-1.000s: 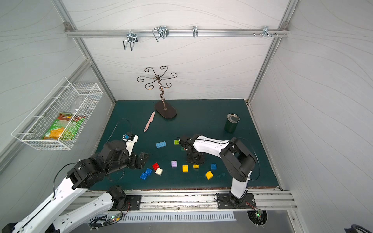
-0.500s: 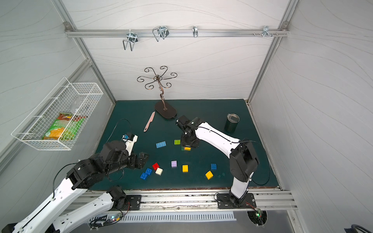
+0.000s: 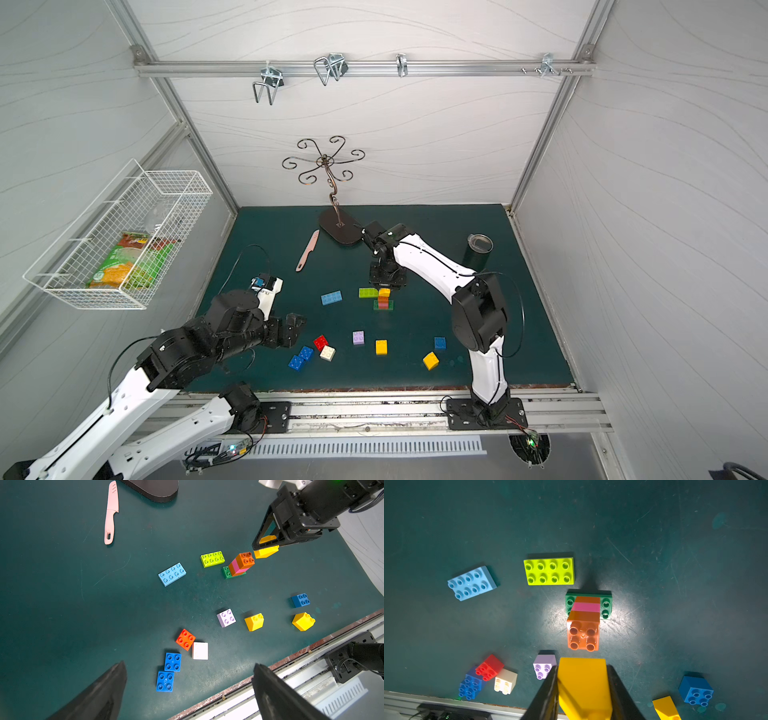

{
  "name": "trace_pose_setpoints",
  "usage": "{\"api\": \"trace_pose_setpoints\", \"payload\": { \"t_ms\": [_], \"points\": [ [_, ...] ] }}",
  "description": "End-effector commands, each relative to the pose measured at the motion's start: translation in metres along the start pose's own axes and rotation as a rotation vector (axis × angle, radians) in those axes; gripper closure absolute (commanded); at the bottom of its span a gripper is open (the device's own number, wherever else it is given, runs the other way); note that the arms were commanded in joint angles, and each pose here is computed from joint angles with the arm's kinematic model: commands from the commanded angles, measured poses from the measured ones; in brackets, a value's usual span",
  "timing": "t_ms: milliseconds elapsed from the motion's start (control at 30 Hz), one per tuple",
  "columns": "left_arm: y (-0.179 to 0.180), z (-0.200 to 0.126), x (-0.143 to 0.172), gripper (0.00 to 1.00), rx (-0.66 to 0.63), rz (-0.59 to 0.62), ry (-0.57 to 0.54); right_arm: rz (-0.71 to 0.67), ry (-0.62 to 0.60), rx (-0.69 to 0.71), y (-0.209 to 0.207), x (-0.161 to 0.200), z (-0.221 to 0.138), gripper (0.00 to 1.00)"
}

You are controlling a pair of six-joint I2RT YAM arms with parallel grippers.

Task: Assemble the number 1 with lego
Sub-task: Assemble the lego brick with the lego brick.

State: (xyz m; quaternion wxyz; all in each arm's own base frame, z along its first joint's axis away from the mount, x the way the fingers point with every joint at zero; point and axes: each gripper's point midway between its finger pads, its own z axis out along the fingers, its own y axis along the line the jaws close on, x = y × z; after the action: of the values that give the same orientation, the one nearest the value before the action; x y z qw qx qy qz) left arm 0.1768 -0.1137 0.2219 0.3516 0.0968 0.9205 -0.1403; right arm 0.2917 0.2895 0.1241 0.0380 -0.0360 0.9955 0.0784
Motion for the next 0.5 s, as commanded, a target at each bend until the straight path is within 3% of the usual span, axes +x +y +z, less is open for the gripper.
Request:
{"api": "trace_pose_setpoints", "payload": {
  "t_ms": [0, 467],
  "points": [
    [-0.005, -0.001, -0.013, 0.01, 0.021, -0.004, -0.052, -0.019, 0.048, 0.028, -0.002, 0.005, 0.008, 0.97],
    [-0.005, -0.002, -0.014, 0.01, 0.025, -0.003, -0.055, -0.03, 0.08, 0.041, -0.004, -0.003, 0.022, 0.98]
  ]
}}
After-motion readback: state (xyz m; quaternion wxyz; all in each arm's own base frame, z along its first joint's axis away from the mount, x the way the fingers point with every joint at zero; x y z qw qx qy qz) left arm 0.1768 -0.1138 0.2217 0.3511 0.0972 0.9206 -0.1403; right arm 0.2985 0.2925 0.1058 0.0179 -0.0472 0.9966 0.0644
